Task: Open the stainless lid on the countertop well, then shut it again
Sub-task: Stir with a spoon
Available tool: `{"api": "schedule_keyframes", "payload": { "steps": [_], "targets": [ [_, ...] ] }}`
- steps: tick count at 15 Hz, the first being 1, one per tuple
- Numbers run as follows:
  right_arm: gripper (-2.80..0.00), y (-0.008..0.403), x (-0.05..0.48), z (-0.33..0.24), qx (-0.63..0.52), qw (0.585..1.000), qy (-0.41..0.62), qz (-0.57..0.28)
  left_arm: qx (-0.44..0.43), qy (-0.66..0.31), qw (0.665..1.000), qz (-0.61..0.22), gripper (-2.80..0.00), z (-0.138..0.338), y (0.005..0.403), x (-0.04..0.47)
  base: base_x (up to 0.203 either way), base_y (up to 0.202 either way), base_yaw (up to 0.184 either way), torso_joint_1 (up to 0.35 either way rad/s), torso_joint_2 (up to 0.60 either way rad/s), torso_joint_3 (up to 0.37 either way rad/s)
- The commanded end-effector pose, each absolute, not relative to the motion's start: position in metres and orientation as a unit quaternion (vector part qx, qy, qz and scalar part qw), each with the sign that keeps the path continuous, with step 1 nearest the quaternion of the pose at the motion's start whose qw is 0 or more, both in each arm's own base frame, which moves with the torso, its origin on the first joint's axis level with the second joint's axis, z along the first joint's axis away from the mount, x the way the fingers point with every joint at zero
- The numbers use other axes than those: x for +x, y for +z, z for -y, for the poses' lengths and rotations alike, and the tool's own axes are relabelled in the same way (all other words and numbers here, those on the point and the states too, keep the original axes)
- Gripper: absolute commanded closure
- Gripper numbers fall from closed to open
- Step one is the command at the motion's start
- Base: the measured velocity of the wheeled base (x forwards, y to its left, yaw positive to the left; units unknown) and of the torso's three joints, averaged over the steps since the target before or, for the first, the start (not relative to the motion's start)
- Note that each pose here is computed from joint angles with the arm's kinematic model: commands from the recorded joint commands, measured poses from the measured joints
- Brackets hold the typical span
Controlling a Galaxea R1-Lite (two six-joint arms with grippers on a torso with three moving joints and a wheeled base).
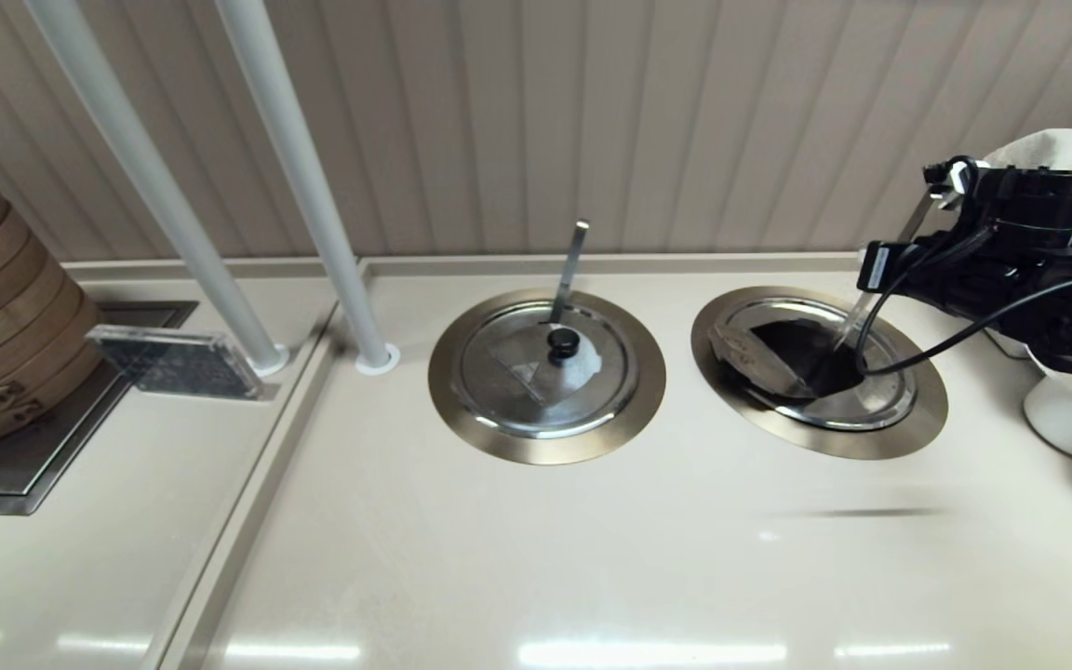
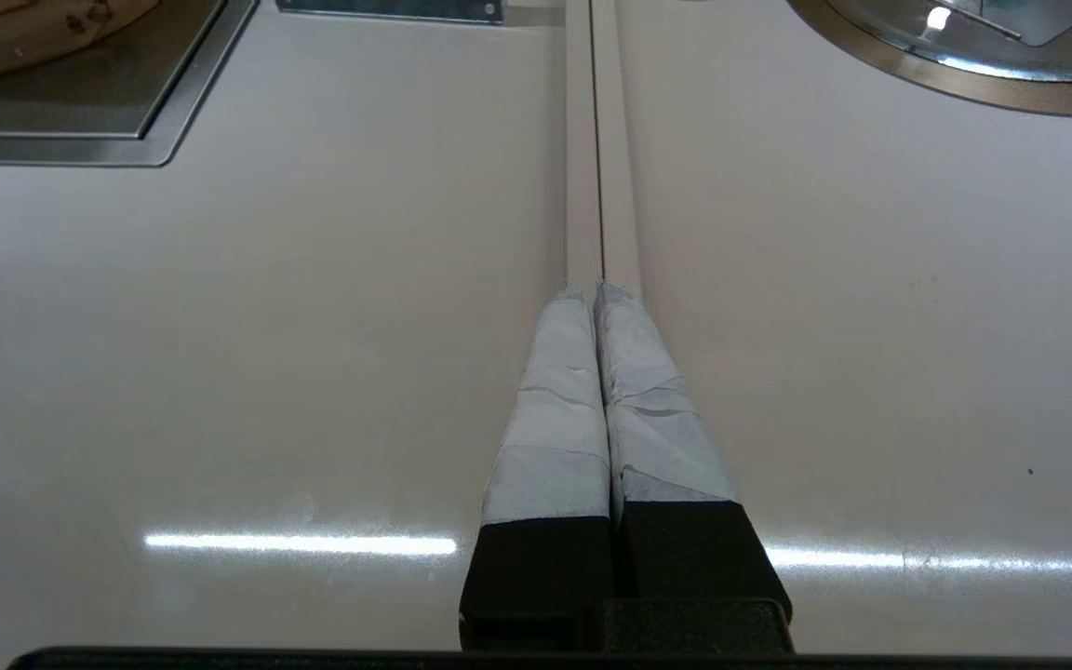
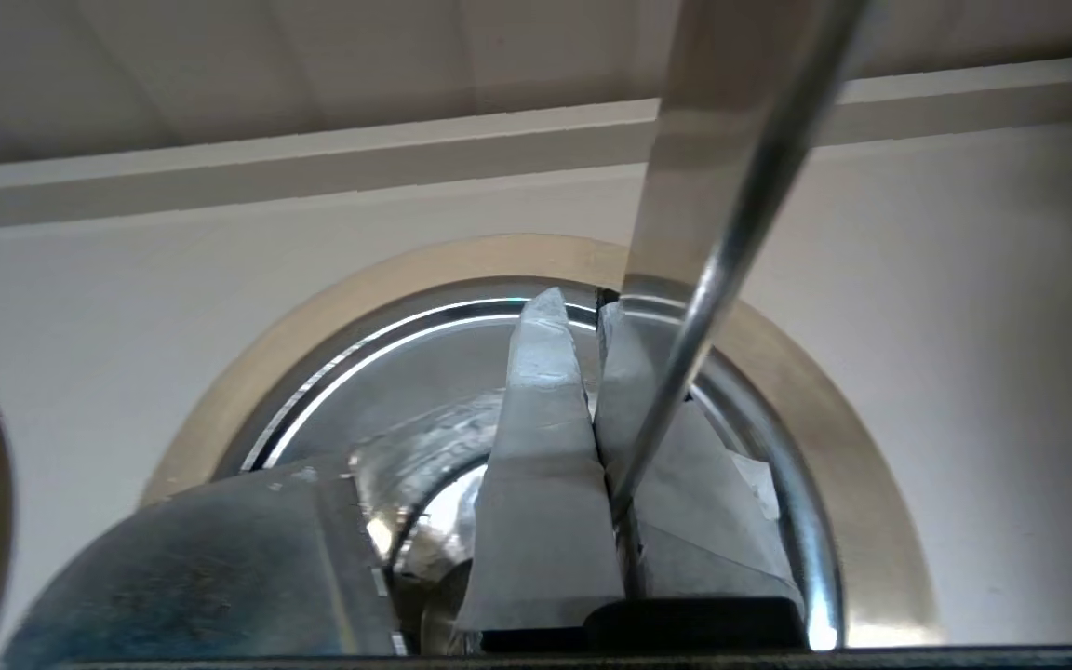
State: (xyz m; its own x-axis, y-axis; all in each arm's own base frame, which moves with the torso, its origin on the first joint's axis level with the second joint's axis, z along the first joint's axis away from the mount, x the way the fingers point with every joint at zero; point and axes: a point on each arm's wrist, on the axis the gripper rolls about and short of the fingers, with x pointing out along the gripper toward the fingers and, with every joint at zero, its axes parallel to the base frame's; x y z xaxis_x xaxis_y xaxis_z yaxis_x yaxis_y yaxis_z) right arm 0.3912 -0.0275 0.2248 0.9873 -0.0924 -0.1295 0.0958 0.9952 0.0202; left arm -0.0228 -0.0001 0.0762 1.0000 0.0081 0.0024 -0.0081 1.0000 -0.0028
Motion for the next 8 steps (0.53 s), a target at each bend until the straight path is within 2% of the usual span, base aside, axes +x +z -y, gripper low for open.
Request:
{"api": "schedule_keyframes", "payload": {
  "steps": [1, 8],
  "targets": [
    [0.0, 0.219, 0.394, 0.034, 0.007, 0.996, -0.056, -0.069, -0.002, 0.005, 1.0, 0.002, 0.0, 0.0, 0.076, -0.023, 0.0, 0.0, 0.0, 0.0, 0.0, 0.0],
    [0.0, 0.219, 0.406, 0.021, 0.024, 0.996, -0.076, -0.032, -0.002, 0.005, 1.0, 0.002, 0.0, 0.0, 0.076, -0.023, 0.0, 0.0, 0.0, 0.0, 0.0, 0.0]
  ]
}}
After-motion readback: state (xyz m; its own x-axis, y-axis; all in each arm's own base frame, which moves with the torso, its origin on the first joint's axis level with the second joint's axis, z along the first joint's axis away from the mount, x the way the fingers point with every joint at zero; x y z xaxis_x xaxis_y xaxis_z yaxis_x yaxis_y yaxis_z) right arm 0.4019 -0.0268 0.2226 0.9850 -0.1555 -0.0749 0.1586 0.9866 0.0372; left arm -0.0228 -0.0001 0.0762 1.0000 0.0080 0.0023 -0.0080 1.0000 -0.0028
